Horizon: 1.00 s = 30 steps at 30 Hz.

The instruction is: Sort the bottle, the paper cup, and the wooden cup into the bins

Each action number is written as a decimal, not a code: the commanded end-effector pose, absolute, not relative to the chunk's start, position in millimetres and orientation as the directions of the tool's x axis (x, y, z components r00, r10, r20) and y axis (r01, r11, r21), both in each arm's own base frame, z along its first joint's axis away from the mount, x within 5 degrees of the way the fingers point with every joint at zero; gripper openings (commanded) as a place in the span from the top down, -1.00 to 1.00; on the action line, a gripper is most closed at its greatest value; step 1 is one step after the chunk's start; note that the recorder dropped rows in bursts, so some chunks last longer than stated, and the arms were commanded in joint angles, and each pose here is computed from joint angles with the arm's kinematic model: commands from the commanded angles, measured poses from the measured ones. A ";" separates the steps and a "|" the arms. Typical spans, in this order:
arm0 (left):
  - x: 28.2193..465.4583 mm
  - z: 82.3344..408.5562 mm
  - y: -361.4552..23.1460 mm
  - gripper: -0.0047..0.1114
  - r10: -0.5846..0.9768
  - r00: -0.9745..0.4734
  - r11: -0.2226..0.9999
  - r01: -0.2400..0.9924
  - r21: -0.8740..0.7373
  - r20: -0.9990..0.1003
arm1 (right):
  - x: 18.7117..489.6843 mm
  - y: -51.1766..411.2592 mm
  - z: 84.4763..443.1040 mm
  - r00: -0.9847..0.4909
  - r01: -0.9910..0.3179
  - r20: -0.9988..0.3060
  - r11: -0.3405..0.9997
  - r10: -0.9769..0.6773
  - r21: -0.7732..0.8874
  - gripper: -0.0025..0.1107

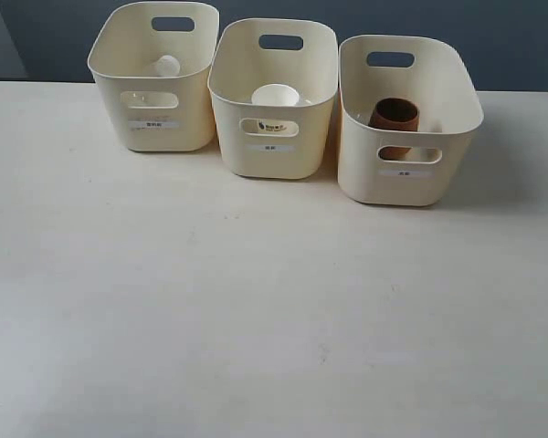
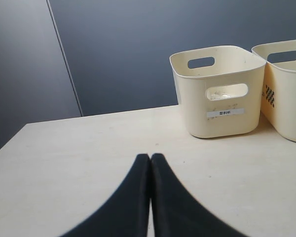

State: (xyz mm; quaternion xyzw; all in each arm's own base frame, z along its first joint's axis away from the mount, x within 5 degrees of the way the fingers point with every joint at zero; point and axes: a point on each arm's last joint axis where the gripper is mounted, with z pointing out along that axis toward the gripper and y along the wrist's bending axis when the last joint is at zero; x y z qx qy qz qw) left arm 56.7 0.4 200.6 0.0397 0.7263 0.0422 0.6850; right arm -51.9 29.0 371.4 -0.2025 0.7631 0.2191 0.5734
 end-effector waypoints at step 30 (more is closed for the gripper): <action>56.4 200.9 0.4 0.92 0.114 -0.049 0.993 -0.002 0.114 -0.992 | 23.1 21.8 299.2 0.106 -0.240 -0.990 0.969 0.092 0.065 0.96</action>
